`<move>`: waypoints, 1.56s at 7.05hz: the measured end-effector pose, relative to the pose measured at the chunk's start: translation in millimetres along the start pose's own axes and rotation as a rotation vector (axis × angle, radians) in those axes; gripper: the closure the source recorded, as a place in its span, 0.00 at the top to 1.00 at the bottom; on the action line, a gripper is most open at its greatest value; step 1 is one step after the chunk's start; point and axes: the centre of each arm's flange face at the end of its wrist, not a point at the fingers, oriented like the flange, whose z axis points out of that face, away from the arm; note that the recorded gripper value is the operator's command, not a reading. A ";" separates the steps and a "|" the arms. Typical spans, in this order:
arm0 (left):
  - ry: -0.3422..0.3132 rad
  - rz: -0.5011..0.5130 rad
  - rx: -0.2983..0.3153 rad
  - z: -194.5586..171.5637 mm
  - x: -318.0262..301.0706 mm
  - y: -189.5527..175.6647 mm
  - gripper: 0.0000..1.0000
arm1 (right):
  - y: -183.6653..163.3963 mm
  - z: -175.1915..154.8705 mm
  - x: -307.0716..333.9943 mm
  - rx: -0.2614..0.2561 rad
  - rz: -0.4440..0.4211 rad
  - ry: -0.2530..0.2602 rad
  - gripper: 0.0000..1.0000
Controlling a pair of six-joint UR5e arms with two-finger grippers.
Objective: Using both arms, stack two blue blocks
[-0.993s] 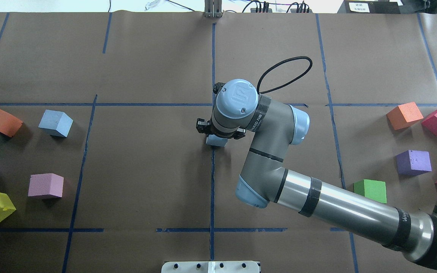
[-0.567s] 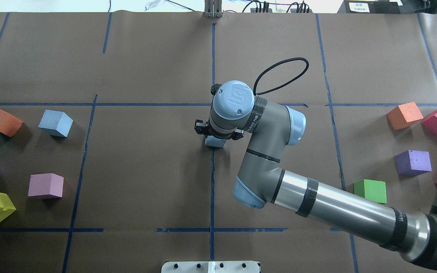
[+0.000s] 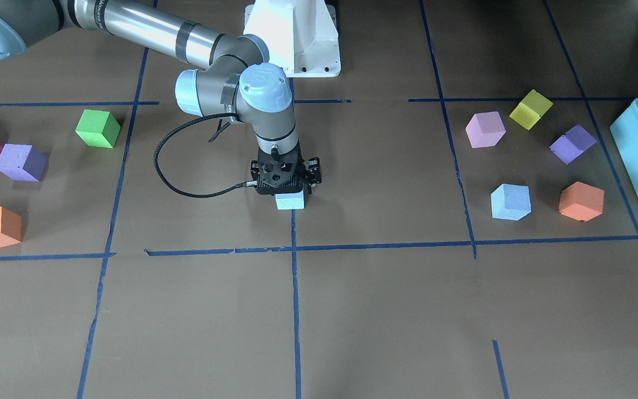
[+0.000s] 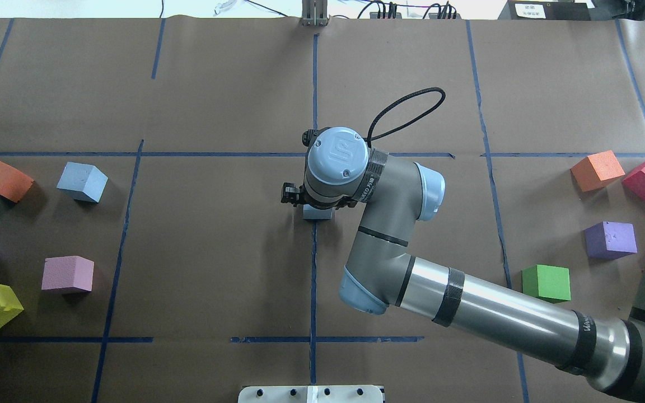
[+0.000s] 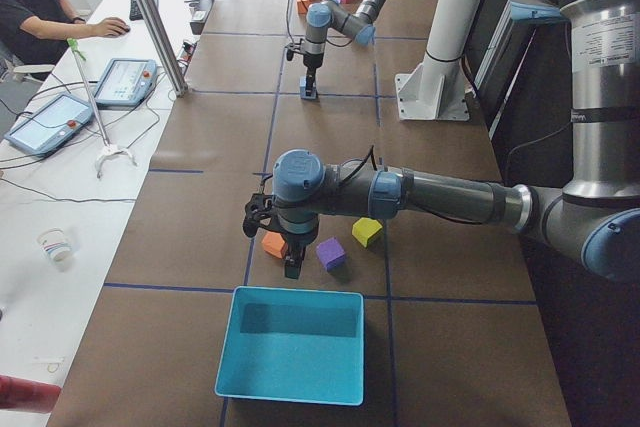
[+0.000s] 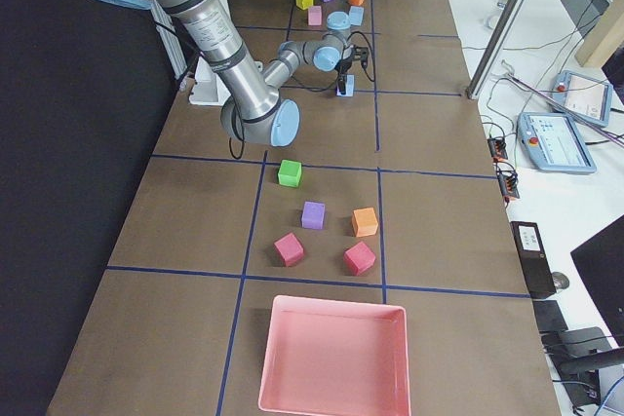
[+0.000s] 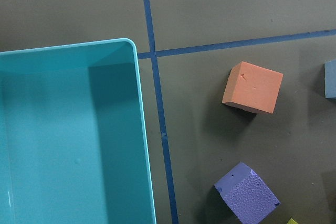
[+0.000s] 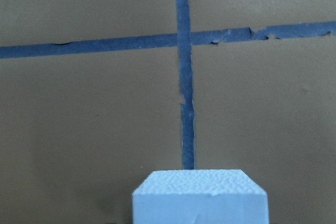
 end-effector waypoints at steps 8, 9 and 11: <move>0.023 -0.056 0.001 38.2 104.6 -52.7 1.00 | -23.5 -157.0 116.2 0.112 0.015 -0.087 1.00; 0.007 -0.014 -0.009 58.6 137.8 -65.9 1.00 | -34.5 -166.0 149.6 0.099 0.020 -0.074 1.00; -0.050 0.102 -0.004 98.7 199.0 -103.3 1.00 | -48.2 -170.8 217.2 0.069 -0.026 -0.030 1.00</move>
